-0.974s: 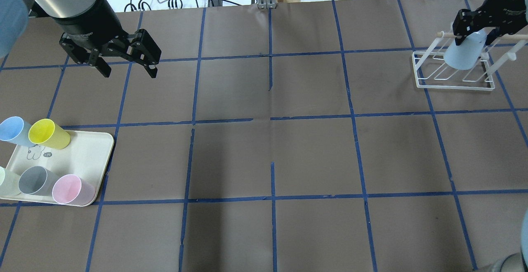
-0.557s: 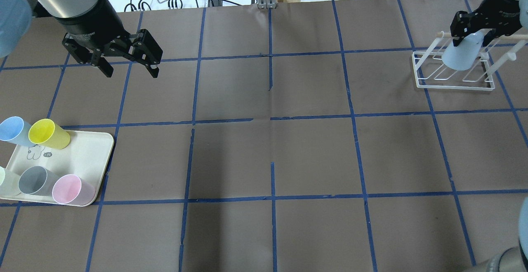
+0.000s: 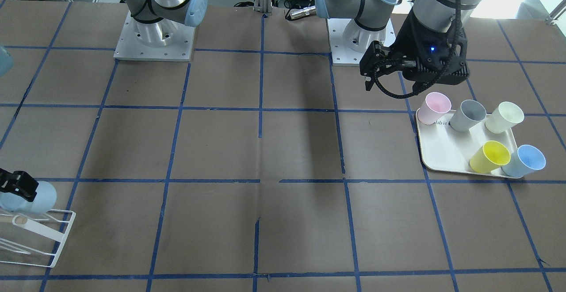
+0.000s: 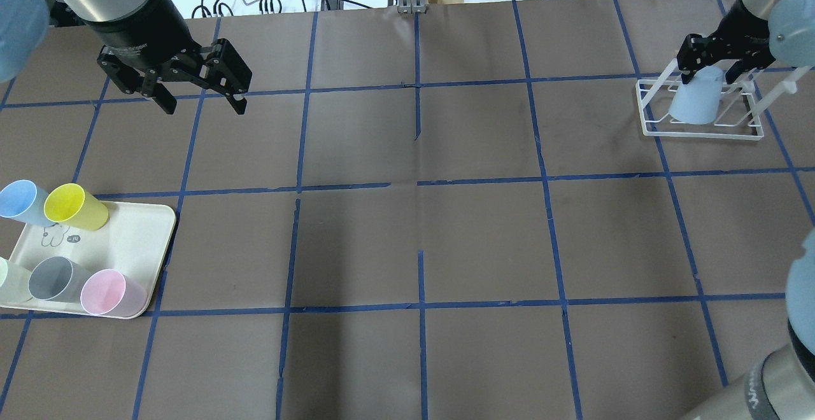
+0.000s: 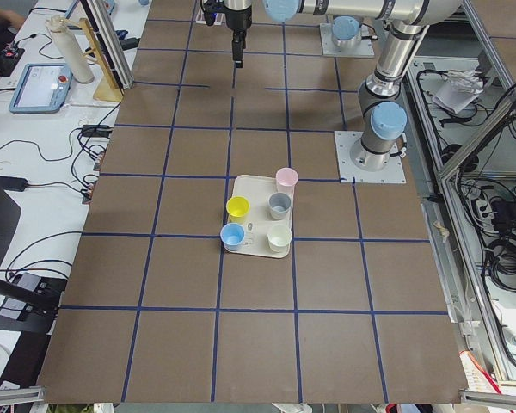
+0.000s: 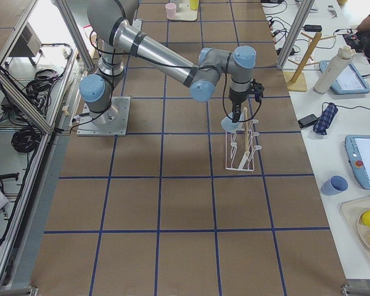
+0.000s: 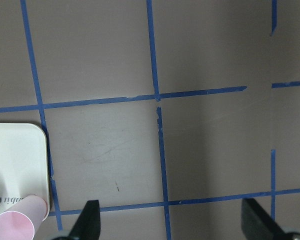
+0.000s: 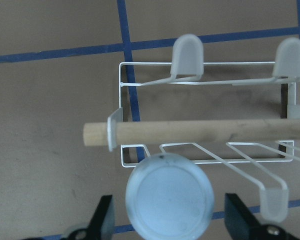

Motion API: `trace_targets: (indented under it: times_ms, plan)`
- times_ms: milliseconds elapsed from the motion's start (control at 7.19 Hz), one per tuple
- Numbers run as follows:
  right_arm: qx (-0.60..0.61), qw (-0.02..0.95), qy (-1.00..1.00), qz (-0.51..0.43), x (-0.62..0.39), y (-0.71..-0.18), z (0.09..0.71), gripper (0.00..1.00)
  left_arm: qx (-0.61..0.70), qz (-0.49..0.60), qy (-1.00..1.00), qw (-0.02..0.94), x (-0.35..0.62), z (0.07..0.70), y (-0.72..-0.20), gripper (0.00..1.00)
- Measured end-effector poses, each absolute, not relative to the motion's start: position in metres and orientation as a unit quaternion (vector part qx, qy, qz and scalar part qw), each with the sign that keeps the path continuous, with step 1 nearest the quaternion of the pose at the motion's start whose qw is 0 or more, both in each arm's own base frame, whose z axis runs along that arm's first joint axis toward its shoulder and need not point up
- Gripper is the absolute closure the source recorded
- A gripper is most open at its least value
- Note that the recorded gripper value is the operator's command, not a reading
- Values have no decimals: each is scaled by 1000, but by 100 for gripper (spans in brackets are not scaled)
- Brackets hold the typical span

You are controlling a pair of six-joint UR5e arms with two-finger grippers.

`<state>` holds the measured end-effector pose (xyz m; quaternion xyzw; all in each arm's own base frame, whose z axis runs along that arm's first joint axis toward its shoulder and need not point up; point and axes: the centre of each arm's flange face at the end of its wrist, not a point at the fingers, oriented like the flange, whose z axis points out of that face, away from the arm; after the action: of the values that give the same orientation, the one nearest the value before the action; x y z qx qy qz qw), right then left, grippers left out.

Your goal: Transfer IKEA cup to right arm and place on rack

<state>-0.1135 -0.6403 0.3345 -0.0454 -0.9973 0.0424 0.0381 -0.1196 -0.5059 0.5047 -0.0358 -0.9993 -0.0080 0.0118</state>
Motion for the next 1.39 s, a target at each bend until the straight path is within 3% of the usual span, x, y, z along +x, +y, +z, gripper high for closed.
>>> trace_targets:
  times_ms: [557, 1391]
  plan:
    - [-39, 25, -998, 37, -89, -608, 397, 0, -36, -8, -999, 12, -119, 505, -506, 0]
    - [-16, -7, -1000, -10, 91, -501, 504, 0, -36, -8, -999, 12, -118, 505, -506, 0]
